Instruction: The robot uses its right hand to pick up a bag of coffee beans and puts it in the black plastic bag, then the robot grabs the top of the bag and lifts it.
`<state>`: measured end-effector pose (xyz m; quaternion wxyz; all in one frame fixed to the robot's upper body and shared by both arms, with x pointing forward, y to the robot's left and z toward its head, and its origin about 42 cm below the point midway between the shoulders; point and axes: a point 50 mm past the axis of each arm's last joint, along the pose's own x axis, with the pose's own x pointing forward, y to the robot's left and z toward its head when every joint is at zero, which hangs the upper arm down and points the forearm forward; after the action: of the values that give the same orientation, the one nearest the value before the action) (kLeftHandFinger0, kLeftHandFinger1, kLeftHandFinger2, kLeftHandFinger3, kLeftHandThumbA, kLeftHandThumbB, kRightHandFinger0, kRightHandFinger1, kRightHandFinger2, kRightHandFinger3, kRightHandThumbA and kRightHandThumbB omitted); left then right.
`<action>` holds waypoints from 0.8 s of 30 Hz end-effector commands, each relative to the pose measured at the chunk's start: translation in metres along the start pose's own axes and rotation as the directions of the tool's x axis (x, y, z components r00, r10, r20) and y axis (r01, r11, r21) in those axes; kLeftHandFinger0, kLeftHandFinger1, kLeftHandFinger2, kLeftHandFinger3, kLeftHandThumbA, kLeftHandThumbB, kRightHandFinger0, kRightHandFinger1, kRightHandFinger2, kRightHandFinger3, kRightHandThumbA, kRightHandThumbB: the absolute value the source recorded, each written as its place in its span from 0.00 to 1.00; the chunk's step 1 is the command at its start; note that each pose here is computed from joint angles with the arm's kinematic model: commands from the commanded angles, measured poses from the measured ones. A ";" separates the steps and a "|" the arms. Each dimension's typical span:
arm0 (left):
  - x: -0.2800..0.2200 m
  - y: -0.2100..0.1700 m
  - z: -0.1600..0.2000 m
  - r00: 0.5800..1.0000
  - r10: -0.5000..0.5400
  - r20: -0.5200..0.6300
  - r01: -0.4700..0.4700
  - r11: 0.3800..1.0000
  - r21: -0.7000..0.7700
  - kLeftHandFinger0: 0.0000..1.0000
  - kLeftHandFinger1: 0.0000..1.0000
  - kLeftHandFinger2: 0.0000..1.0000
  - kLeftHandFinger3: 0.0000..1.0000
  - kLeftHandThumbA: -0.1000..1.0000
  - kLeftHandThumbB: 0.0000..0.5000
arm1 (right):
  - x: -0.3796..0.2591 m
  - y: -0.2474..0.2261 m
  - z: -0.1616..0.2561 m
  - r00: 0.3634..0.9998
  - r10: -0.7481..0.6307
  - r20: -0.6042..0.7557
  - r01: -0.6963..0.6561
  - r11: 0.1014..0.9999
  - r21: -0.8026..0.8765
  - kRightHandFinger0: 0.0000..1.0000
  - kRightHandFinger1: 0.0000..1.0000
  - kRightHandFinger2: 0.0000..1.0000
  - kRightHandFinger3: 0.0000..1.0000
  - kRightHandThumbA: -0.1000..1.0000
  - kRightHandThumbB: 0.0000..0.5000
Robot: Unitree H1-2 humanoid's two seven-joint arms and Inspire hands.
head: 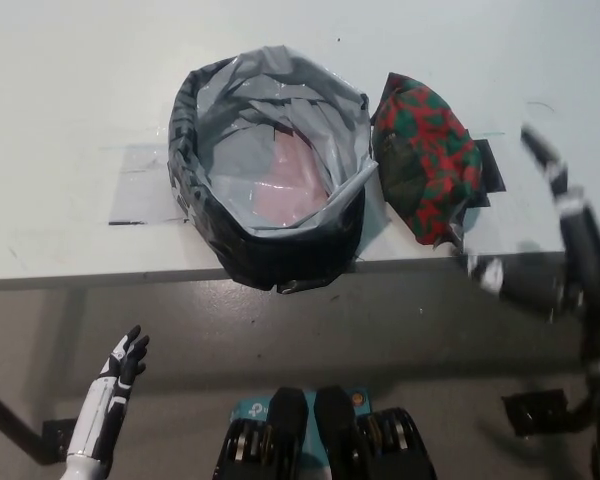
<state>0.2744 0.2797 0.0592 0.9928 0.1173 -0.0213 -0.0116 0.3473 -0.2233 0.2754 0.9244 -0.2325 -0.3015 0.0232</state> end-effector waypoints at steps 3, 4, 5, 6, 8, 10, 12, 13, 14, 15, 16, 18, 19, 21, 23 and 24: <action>0.005 0.009 0.015 0.991 0.021 0.132 -0.026 0.999 0.034 1.00 1.00 1.00 1.00 1.00 0.45 | 0.168 -0.066 0.064 0.997 -0.039 -0.067 0.020 0.965 -0.262 1.00 1.00 1.00 1.00 0.95 0.85; 0.005 0.009 0.015 0.991 0.021 0.131 -0.026 0.999 0.033 1.00 1.00 1.00 1.00 1.00 0.46 | 0.176 -0.066 0.063 0.996 -0.032 -0.086 0.009 0.966 -0.260 1.00 1.00 1.00 1.00 0.94 0.86; 0.005 0.008 0.015 0.992 0.022 0.126 -0.026 0.999 0.029 1.00 1.00 1.00 1.00 1.00 0.46 | 0.197 -0.065 0.061 0.991 -0.013 -0.136 -0.020 0.971 -0.237 1.00 1.00 1.00 1.00 0.93 0.86; 0.004 0.008 0.015 0.991 0.021 0.129 -0.025 0.999 0.032 1.00 1.00 1.00 1.00 1.00 0.46 | 0.207 -0.064 0.060 0.987 -0.006 -0.159 -0.034 0.968 -0.249 1.00 1.00 1.00 1.00 0.94 0.88; 0.003 0.007 0.014 0.991 0.018 0.131 -0.022 0.999 0.029 1.00 1.00 1.00 1.00 1.00 0.47 | 0.229 -0.059 0.051 0.975 0.014 -0.223 -0.063 0.975 -0.211 1.00 1.00 1.00 1.00 0.93 0.91; 0.003 0.006 0.014 0.991 0.018 0.129 -0.020 1.000 0.021 1.00 1.00 1.00 1.00 1.00 0.45 | 0.242 -0.056 0.044 0.963 0.023 -0.267 -0.072 0.982 -0.175 1.00 1.00 1.00 1.00 0.92 0.91; 0.001 0.004 0.014 0.992 0.018 0.126 -0.020 1.000 0.018 1.00 1.00 1.00 1.00 1.00 0.45 | 0.254 -0.051 0.035 0.946 0.038 -0.321 -0.091 0.984 -0.153 1.00 1.00 1.00 1.00 0.92 0.93; 0.001 0.004 0.014 0.992 0.017 0.124 -0.019 1.000 0.019 1.00 1.00 1.00 1.00 1.00 0.45 | 0.258 -0.050 0.031 0.939 0.043 -0.341 -0.099 0.984 -0.149 1.00 1.00 1.00 1.00 0.92 0.93; 0.001 0.004 0.014 0.992 0.013 0.124 -0.015 1.000 0.019 1.00 1.00 1.00 1.00 1.00 0.46 | 0.267 -0.045 0.024 0.924 0.048 -0.379 -0.113 0.982 -0.150 1.00 1.00 1.00 1.00 0.91 0.92; 0.001 0.004 0.014 0.992 0.011 0.125 -0.014 1.000 0.021 1.00 1.00 1.00 1.00 1.00 0.47 | 0.271 -0.042 0.019 0.916 0.053 -0.397 -0.122 0.981 -0.150 1.00 1.00 1.00 1.00 0.91 0.91; 0.001 0.004 0.014 0.992 0.009 0.127 -0.011 1.000 0.018 1.00 1.00 1.00 1.00 1.00 0.46 | 0.273 -0.039 0.014 0.905 0.062 -0.420 -0.134 0.981 -0.142 1.00 1.00 1.00 1.00 0.91 0.92; 0.002 0.003 0.015 0.992 0.008 0.128 -0.011 1.000 0.018 1.00 1.00 1.00 1.00 1.00 0.47 | 0.275 -0.033 0.003 0.877 0.079 -0.473 -0.153 0.981 -0.120 1.00 1.00 1.00 1.00 0.92 0.92; 0.002 0.003 0.015 0.992 0.009 0.128 -0.011 1.000 0.018 1.00 1.00 1.00 1.00 1.00 0.47 | 0.276 -0.031 0.001 0.873 0.081 -0.482 -0.156 0.981 -0.117 1.00 1.00 1.00 1.00 0.92 0.92; 0.002 0.003 0.015 0.992 0.008 0.128 -0.011 1.000 0.019 1.00 1.00 1.00 1.00 1.00 0.48 | 0.280 -0.020 -0.014 0.832 0.113 -0.543 -0.184 0.980 -0.078 1.00 1.00 1.00 1.00 0.91 0.91; 0.001 0.002 0.015 0.992 0.008 0.126 -0.010 1.000 0.016 1.00 1.00 1.00 1.00 1.00 0.49 | 0.280 -0.017 -0.021 0.818 0.125 -0.562 -0.190 0.980 -0.060 1.00 1.00 1.00 1.00 0.91 0.90; 0.002 0.002 0.015 0.992 0.008 0.129 -0.010 1.000 0.016 1.00 1.00 1.00 1.00 1.00 0.49 | 0.280 -0.012 -0.028 0.801 0.134 -0.584 -0.199 0.979 -0.049 1.00 1.00 1.00 1.00 0.91 0.95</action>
<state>0.2733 0.2791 0.0587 0.9926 0.1178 -0.0255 -0.0129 0.5675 -0.2073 0.3743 0.9483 -0.3153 -0.0321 0.0155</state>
